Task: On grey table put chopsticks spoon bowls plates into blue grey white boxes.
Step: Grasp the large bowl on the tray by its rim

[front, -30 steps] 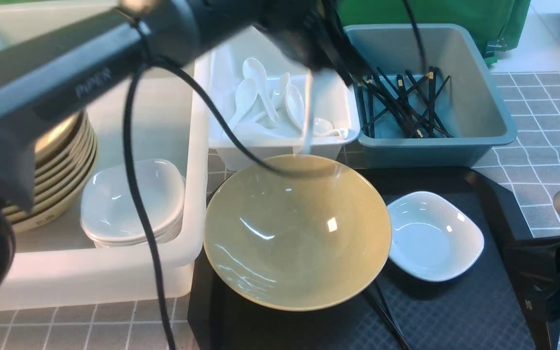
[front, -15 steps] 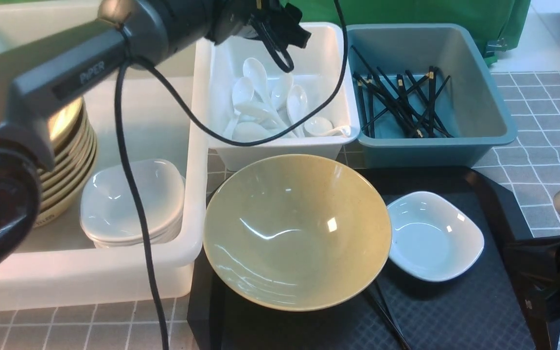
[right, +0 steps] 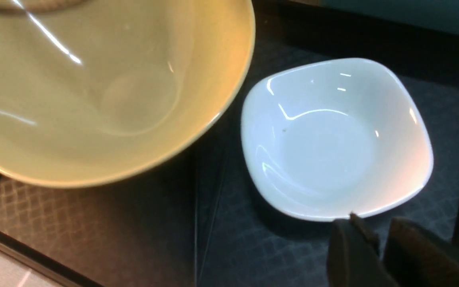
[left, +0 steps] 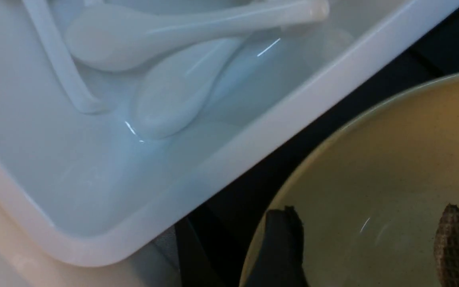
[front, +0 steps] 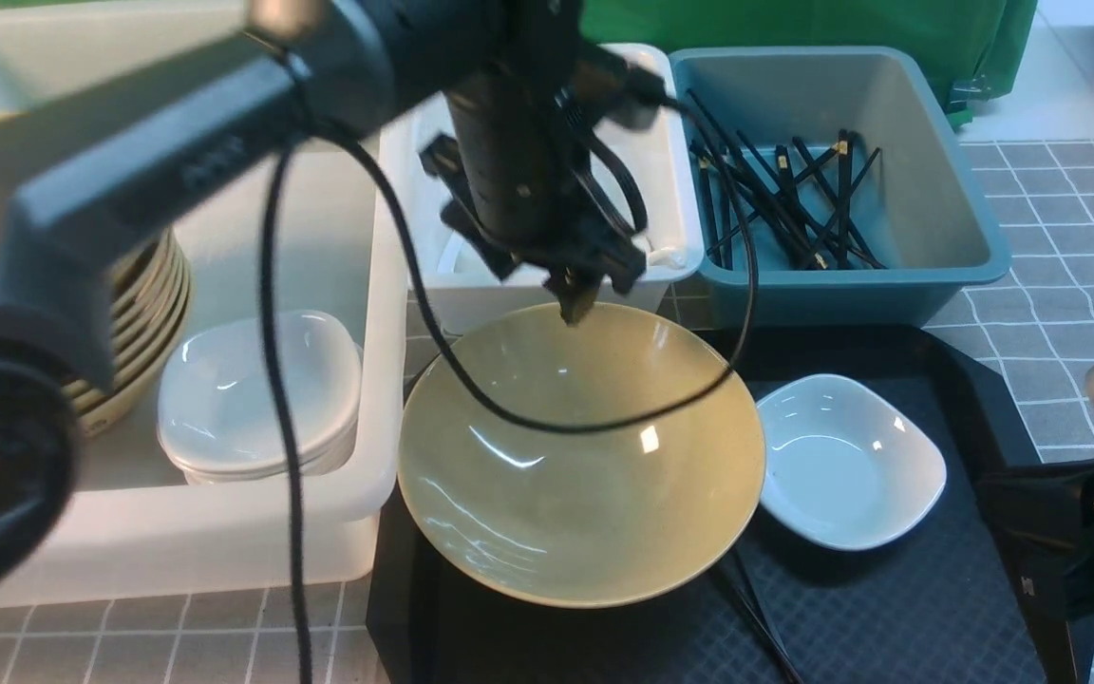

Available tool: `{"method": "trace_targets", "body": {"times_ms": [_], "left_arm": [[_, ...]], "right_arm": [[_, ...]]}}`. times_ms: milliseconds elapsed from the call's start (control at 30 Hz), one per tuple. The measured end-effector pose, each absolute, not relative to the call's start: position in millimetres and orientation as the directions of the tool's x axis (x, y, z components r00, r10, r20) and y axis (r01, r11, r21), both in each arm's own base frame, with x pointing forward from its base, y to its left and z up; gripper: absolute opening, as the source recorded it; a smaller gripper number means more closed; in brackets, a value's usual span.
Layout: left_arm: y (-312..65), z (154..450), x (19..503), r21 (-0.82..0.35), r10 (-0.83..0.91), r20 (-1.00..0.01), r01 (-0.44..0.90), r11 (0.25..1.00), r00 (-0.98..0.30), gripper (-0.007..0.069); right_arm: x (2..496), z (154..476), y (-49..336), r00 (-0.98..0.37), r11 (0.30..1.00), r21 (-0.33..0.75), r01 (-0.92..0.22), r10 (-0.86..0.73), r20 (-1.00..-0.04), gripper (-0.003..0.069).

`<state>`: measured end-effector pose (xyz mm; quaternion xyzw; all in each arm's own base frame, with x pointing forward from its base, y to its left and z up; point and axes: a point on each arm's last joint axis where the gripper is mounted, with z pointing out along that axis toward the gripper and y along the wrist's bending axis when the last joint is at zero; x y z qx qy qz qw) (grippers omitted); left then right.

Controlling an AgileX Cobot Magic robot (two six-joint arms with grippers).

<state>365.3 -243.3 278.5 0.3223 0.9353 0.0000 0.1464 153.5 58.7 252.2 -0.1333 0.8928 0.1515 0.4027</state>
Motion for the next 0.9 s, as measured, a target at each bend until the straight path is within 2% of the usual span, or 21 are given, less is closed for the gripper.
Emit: {"method": "trace_targets", "body": {"times_ms": [367,533,667,900], "left_arm": [[-248.3,273.2,361.8,0.102,0.614,-0.257,0.611,0.785,-0.746,0.0424],[-241.0,259.2,361.1,0.164,0.637,-0.2,0.616,0.77,-0.744,0.0424],[-237.9,258.3,362.8,0.201,0.637,-0.194,0.606,0.77,-0.746,0.0424],[-239.5,248.9,365.3,0.2,0.635,-0.175,0.605,0.771,-0.752,0.0424]], "right_arm": [[153.0,252.0,59.2,-0.647,0.917,0.175,-0.358,-0.109,-0.755,0.0167],[152.5,251.6,59.4,-0.651,0.916,0.177,-0.36,-0.111,-0.751,0.017],[152.3,251.5,59.4,-0.653,0.916,0.177,-0.361,-0.112,-0.749,0.0171],[152.3,251.5,59.4,-0.653,0.916,0.177,-0.361,-0.112,-0.749,0.0171]]}}
